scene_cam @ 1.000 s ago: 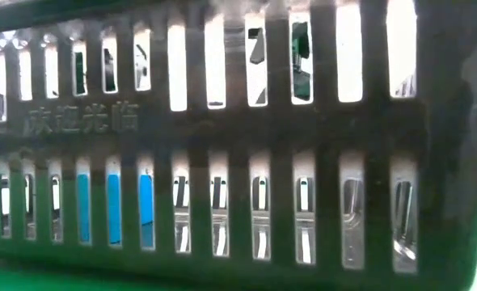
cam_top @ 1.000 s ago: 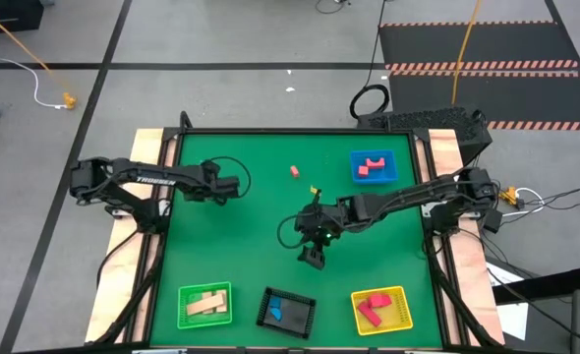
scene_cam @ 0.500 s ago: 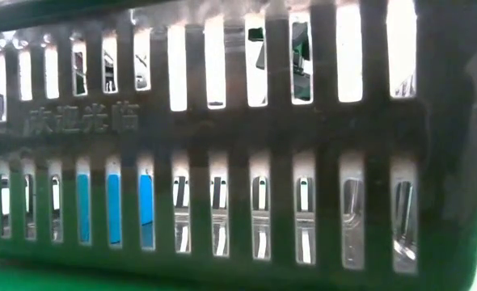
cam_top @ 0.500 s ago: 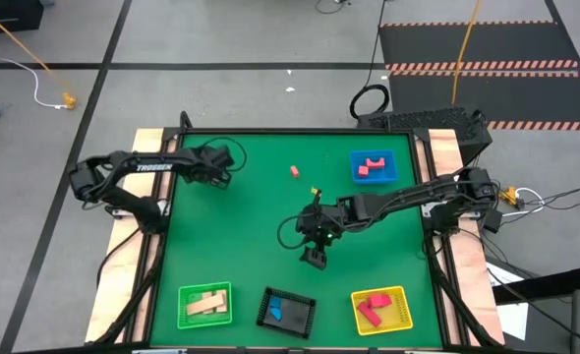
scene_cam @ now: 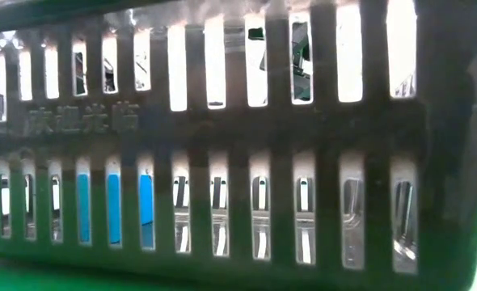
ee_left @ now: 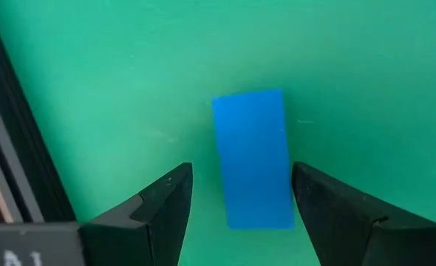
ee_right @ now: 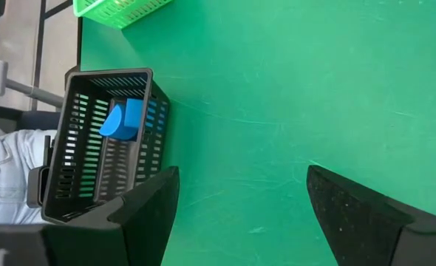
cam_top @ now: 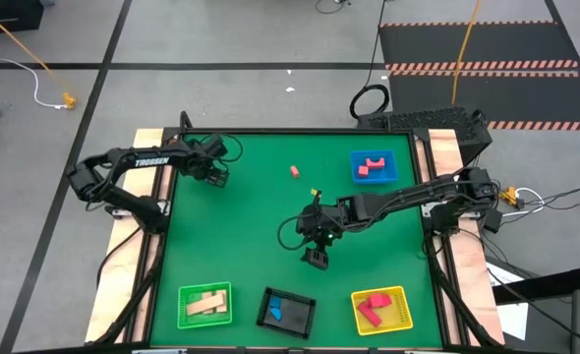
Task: Sort & place blocks by color
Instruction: Put the blue block into the black bin
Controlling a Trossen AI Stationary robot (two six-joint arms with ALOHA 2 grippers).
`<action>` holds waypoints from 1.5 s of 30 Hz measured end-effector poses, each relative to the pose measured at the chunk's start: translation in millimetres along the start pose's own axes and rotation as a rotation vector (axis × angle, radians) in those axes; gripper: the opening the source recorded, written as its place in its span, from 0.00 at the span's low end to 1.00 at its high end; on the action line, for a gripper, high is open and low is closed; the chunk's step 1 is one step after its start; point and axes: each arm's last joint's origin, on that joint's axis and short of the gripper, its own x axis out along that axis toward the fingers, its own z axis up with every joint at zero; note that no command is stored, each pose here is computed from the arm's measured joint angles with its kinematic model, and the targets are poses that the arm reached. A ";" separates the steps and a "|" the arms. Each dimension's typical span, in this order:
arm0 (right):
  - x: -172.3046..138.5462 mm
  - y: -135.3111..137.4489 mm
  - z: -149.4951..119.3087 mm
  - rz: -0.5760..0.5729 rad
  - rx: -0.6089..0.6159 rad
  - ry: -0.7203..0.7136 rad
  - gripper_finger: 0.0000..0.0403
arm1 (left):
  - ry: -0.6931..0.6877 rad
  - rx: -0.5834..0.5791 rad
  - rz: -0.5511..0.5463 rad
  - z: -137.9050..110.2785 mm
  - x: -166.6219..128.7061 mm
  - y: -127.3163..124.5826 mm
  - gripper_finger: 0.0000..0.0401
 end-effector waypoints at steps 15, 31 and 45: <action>0.1 0.4 -0.1 0.001 0.002 -0.001 0.72 | 0.065 -0.054 -0.142 0.6 17.9 20.1 0.33; 2.7 -3.7 6.2 -0.118 0.151 -0.174 0.72 | -0.130 0.177 -0.341 -32.8 -38.4 -34.0 0.34; 21.8 -32.3 -9.9 0.074 0.530 -0.395 0.72 | -0.463 0.445 -0.766 -112.7 -95.1 -130.4 0.35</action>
